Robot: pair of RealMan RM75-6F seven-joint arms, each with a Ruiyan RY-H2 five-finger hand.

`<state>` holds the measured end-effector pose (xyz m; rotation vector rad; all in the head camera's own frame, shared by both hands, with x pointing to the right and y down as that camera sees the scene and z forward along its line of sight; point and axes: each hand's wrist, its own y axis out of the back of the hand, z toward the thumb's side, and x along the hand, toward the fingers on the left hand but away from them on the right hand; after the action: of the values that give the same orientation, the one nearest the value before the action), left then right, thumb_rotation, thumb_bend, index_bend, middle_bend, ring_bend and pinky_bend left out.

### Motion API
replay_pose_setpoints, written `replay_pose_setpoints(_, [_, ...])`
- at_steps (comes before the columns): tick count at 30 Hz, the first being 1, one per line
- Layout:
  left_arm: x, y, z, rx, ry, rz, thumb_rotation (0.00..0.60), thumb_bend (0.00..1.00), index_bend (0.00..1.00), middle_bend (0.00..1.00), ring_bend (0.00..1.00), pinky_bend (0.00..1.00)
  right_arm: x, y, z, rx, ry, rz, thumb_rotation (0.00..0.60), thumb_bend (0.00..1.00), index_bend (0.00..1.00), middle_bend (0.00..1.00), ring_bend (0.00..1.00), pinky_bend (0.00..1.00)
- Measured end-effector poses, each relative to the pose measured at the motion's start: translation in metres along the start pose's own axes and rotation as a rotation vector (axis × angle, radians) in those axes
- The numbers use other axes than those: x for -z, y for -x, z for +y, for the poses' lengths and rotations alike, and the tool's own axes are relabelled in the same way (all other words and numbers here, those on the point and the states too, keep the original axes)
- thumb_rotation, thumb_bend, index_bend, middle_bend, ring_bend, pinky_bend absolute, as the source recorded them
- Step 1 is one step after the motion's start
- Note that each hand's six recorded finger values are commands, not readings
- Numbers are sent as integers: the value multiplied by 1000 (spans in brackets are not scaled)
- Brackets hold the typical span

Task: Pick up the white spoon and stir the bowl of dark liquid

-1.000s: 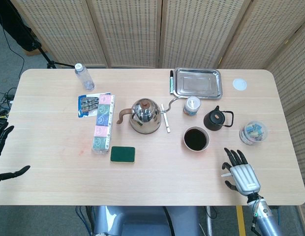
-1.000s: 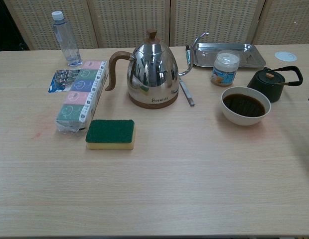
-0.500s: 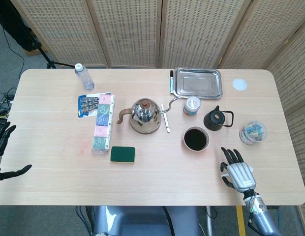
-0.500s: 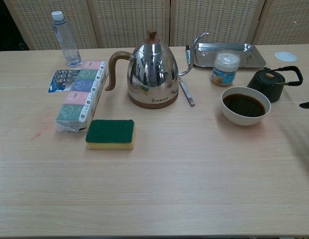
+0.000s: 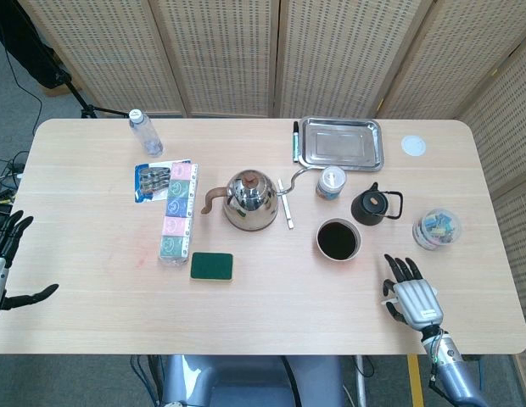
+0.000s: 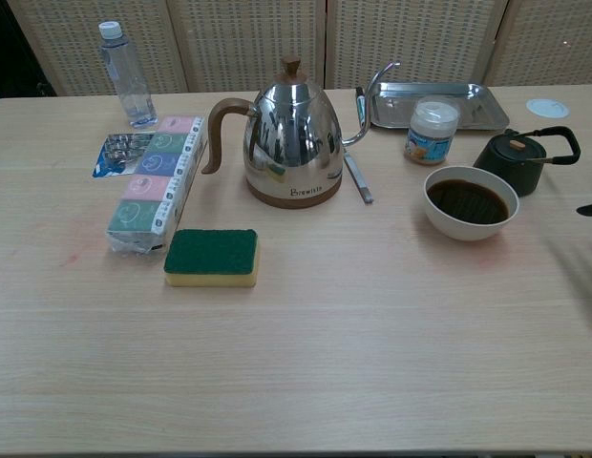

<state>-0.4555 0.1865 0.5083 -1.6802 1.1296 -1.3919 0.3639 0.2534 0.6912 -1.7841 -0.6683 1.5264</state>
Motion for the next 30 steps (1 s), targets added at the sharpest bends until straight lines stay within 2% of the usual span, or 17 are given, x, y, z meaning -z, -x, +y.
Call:
replay_pose_setpoints(10, [0,-1,-1,4,-2,1,490,0,0,0,0,0,2,1,-16,-44,-41,9,600,414,500,0,0,0])
replay_pose_setpoints(30, [-1,-1,-2,5,-4,-1,491,0,0,0,0,0,3,7,-27,-46,-70,22,600,414,500,0,0,0])
